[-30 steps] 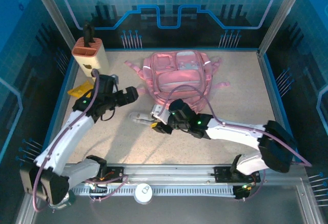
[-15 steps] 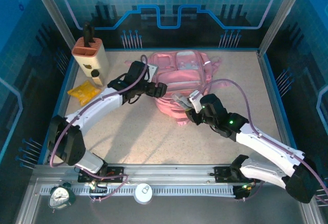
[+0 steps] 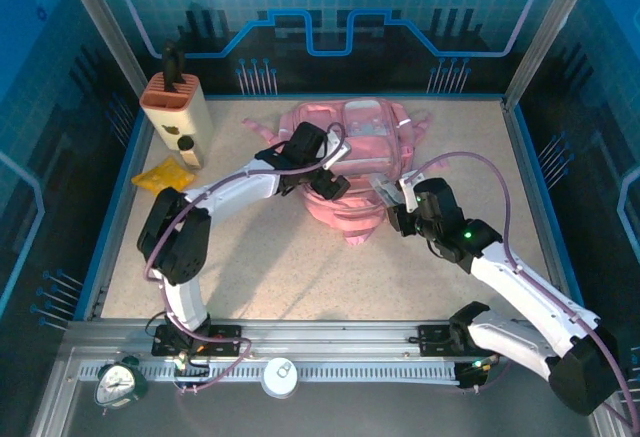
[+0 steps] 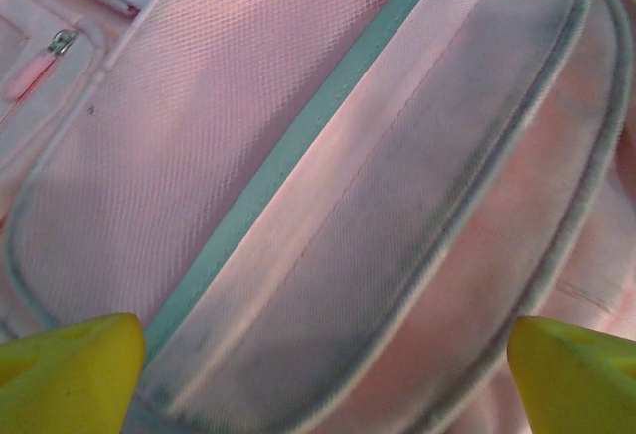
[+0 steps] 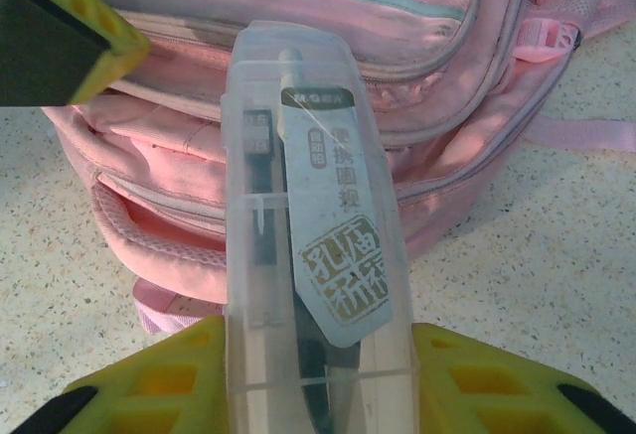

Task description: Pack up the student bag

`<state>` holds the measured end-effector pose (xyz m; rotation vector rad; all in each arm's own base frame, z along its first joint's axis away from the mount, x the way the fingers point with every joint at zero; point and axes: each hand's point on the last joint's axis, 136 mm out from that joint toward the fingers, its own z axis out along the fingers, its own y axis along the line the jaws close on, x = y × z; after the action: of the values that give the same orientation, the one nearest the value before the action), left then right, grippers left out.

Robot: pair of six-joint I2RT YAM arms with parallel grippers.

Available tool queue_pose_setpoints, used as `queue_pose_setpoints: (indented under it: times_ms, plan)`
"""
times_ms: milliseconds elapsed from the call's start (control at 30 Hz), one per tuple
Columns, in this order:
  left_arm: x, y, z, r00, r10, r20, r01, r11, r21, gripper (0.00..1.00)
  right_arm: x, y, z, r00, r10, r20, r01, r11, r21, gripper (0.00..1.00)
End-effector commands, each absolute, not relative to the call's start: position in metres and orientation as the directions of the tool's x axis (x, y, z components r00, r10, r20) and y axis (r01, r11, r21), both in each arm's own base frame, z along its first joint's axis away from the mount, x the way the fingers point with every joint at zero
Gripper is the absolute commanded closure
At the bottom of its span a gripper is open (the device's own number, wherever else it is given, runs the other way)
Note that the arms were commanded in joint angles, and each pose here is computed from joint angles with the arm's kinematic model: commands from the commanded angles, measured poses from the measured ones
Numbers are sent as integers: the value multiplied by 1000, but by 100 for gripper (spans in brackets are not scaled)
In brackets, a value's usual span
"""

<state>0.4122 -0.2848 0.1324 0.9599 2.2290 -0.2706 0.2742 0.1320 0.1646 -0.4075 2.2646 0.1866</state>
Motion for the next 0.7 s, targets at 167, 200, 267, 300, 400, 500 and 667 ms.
queue_pose_setpoints:
  times_ms: [167, 200, 267, 300, 400, 500, 667]
  plan:
    - [445, -291, 141, -421, 625, -658, 705, 682, 196, 21, 276, 129, 164, -642, -210, -737, -338, 941, 26, 63]
    - [451, -289, 145, -423, 617, -663, 695, 691, 200, 24, 276, 128, 164, -644, -211, -735, -336, 941, 25, 63]
    - [456, -288, 153, -431, 604, -670, 692, 698, 184, 28, 275, 125, 165, -645, -212, -734, -330, 944, 17, 63]
    - [459, -287, 158, -436, 591, -679, 687, 706, 173, 31, 275, 125, 166, -643, -214, -736, -329, 944, 13, 63]
    - [463, -290, 163, -423, 572, -702, 695, 702, 153, 37, 274, 125, 166, -642, -232, -731, -344, 939, 5, 62]
    - [465, -292, 153, -433, 584, -686, 701, 697, 152, 39, 277, 130, 165, -646, -250, -721, -368, 930, 7, 62]
    - [460, -304, 135, -410, 623, -666, 738, 656, 160, 43, 293, 140, 170, -621, -265, -737, -385, 923, -6, 61]
